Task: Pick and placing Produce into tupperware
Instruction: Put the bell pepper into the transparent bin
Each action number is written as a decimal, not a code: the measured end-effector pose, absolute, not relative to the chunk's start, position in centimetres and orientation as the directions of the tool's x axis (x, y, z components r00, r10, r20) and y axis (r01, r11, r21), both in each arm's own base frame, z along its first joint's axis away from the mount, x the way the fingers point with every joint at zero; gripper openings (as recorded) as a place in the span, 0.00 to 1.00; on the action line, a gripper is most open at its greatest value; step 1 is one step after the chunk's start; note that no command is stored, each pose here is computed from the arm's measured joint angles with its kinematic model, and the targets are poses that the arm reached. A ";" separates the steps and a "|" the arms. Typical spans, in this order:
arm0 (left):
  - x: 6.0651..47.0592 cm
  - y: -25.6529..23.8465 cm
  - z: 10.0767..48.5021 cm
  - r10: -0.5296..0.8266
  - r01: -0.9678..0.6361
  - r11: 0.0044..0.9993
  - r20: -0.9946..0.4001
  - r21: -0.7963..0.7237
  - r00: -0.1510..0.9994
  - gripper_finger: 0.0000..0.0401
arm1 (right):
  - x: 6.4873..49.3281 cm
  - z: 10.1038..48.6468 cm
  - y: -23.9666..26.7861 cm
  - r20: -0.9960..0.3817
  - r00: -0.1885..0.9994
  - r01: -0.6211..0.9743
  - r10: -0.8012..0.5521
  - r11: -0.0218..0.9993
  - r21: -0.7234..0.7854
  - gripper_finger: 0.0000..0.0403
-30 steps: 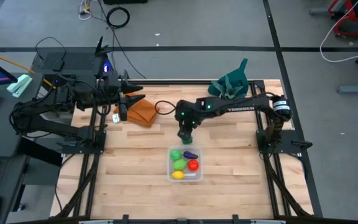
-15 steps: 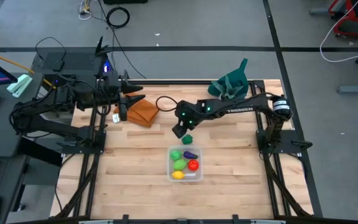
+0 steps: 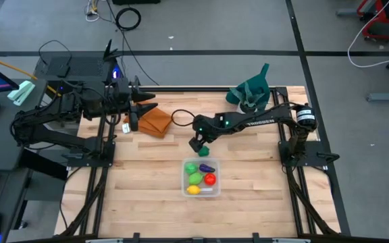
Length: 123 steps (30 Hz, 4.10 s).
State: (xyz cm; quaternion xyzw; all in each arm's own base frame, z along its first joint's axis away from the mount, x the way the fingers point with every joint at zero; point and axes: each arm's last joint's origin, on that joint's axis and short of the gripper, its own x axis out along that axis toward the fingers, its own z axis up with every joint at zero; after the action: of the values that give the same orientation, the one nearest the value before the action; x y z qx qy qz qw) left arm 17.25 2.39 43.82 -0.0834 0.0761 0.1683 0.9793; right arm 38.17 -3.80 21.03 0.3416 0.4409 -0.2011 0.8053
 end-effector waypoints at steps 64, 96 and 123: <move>17.3 2.4 43.8 0.316 -0.345 0.923 -0.177 -0.168 0.932 0.43 | 39.2 15.9 -1.2 -0.913 0.405 0.856 0.047 0.332 0.397 0.70; 17.3 2.4 43.8 0.317 -0.346 0.923 -0.177 -0.169 0.932 0.43 | 39.2 15.9 -1.3 -0.911 0.411 0.839 0.046 0.372 0.397 0.52; 17.2 2.4 43.8 0.317 -0.347 0.923 -0.184 -0.167 0.930 0.43 | 40.4 19.7 -4.0 -0.816 0.576 0.730 0.040 0.425 0.536 0.52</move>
State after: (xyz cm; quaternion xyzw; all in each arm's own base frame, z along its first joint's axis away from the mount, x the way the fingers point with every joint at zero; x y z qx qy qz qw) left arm 17.22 2.39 43.77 -0.0991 0.0771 0.1699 0.9774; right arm 40.41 -3.97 19.70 0.4837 0.3977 -0.2317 0.7445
